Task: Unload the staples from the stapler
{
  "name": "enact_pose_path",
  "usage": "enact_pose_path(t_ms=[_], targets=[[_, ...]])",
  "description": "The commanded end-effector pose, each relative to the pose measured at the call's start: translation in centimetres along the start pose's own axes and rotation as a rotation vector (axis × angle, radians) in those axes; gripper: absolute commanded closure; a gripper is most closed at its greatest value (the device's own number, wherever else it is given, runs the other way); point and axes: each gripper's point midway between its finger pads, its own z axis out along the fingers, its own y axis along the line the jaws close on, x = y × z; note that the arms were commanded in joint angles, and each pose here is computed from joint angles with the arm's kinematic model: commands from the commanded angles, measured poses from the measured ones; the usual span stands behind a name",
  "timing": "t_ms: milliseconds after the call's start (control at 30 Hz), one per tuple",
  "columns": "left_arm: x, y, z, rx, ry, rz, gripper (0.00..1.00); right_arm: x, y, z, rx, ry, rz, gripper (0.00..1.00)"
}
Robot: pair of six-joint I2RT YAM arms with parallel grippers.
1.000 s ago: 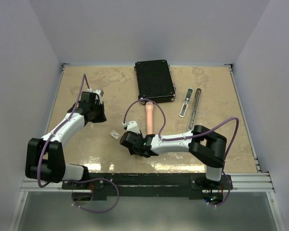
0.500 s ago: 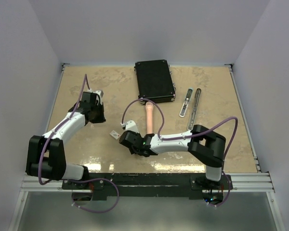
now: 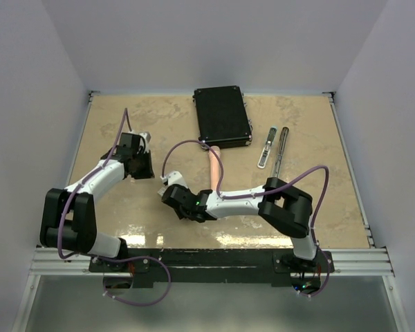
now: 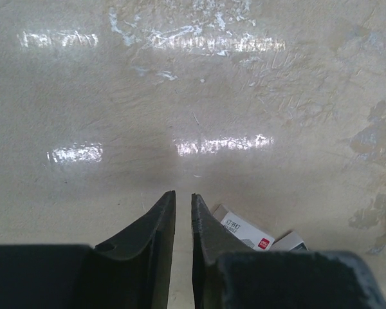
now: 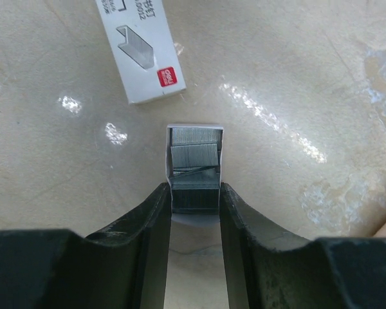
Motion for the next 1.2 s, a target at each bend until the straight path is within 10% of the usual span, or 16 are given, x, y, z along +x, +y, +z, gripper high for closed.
enact_pose_path(t_ms=[0, 400, 1167], targets=[[0.2, -0.7, 0.5, 0.055, 0.021, -0.008, 0.78, 1.5, 0.5, 1.3, -0.027, 0.054, -0.054, 0.63], [-0.1, -0.6, -0.1, 0.045, -0.009, -0.006, 0.75, 3.0, -0.1, 0.6, -0.034, 0.071, -0.014, 0.50], [0.3, -2.0, -0.5, 0.130, -0.008, -0.008, 0.71, 2.1, -0.5, -0.2, -0.035, 0.013, -0.006, 0.69]])
